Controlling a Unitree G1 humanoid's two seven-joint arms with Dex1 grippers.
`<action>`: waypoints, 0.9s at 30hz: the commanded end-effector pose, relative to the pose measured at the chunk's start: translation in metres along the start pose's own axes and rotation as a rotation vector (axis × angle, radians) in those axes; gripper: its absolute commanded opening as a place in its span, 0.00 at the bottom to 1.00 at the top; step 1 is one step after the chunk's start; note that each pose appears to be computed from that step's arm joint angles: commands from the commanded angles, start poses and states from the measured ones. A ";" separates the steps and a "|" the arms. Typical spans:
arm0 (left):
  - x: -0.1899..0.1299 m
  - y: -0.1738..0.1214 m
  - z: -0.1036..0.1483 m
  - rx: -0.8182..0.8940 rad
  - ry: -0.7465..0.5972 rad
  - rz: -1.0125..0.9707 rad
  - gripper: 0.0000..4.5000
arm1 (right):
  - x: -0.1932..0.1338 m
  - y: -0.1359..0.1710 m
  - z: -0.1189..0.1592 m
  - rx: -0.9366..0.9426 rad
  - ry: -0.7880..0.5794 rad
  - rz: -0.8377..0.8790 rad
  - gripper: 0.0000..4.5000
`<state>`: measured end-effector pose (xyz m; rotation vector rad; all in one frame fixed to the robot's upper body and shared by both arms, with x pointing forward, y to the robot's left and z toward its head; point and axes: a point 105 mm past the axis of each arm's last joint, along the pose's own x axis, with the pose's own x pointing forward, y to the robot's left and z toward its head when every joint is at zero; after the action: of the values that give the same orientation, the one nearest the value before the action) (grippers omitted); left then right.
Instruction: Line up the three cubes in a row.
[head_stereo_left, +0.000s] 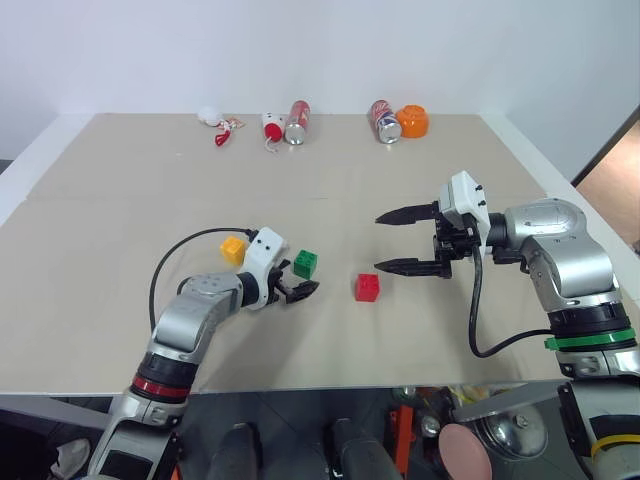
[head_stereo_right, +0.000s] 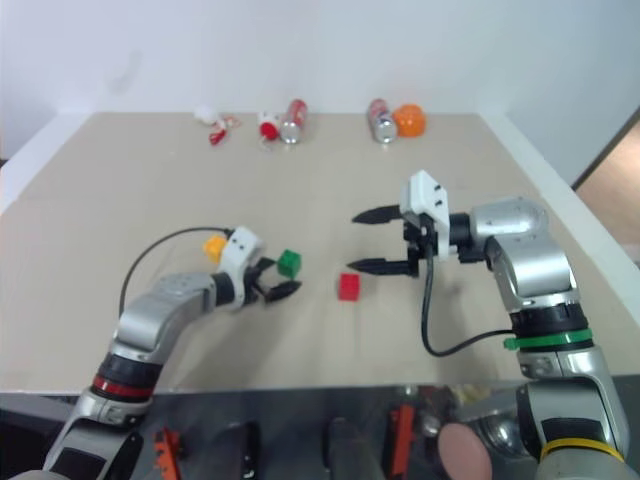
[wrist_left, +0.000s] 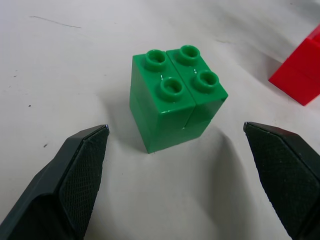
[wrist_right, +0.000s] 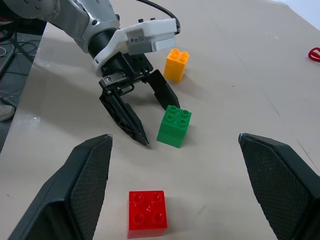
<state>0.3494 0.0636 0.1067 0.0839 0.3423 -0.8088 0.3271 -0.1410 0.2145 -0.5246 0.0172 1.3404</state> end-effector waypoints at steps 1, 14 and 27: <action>0.003 0.004 0.004 -0.027 -0.008 0.033 0.99 | -0.006 -0.003 0.012 -0.047 -0.017 -0.021 0.93; 0.007 0.006 0.020 -0.005 -0.041 0.062 0.99 | -0.025 -0.002 -0.014 0.030 0.070 -0.018 0.93; 0.003 0.002 0.019 -0.003 -0.035 0.038 0.58 | -0.031 -0.007 -0.020 0.069 0.068 -0.053 0.93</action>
<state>0.3591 0.0611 0.1099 0.0640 0.3513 -0.7503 0.3327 -0.1738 0.1946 -0.4834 0.1516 1.2847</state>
